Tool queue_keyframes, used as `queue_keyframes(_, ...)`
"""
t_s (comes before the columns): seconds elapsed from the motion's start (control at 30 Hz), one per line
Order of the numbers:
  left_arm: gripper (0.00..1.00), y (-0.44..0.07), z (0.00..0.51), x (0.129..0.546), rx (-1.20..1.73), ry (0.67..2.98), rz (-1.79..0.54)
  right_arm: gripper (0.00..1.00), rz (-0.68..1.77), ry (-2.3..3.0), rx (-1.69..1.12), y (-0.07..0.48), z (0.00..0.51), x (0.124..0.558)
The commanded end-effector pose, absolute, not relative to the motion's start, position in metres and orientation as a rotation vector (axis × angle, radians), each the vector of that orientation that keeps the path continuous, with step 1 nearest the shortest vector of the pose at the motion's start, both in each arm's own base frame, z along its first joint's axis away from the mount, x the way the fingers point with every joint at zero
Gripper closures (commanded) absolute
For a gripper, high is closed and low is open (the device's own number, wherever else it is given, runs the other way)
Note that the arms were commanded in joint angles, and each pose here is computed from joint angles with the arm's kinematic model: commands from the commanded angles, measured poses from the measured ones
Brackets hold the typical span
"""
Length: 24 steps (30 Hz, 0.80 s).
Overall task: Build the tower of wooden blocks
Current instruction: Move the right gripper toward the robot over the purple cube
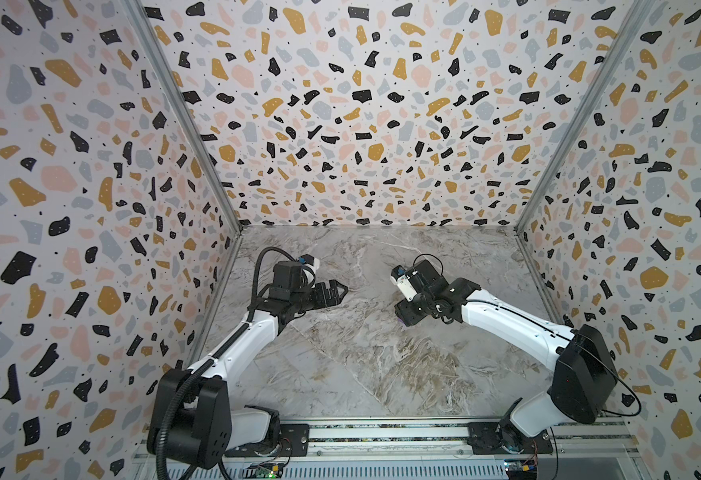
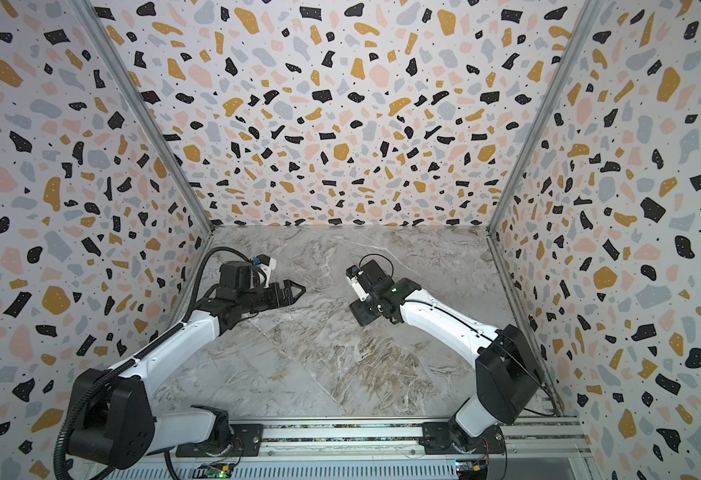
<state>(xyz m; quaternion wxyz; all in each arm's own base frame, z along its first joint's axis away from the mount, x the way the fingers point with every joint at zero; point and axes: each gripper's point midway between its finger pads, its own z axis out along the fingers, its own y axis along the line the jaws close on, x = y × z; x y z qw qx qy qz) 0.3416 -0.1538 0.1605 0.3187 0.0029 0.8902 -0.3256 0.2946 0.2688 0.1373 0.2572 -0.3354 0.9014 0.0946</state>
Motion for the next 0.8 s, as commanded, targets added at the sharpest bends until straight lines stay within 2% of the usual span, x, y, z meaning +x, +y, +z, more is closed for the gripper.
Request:
queue_keyframes(0.0,0.0,-0.154,0.164,0.345,0.019,2.314,-0.86,0.35,0.251,2.434,-0.974,0.275,0.123,0.294)
queue_keyframes(0.33,0.0,-0.154,0.164,0.344,0.021,2.315,-0.862,0.35,0.169,2.476,-1.014,0.276,0.082,0.304)
queue_keyframes(0.77,0.0,-0.154,0.165,0.344,0.024,2.312,-0.862,0.38,0.149,2.51,-0.979,0.273,0.059,0.323)
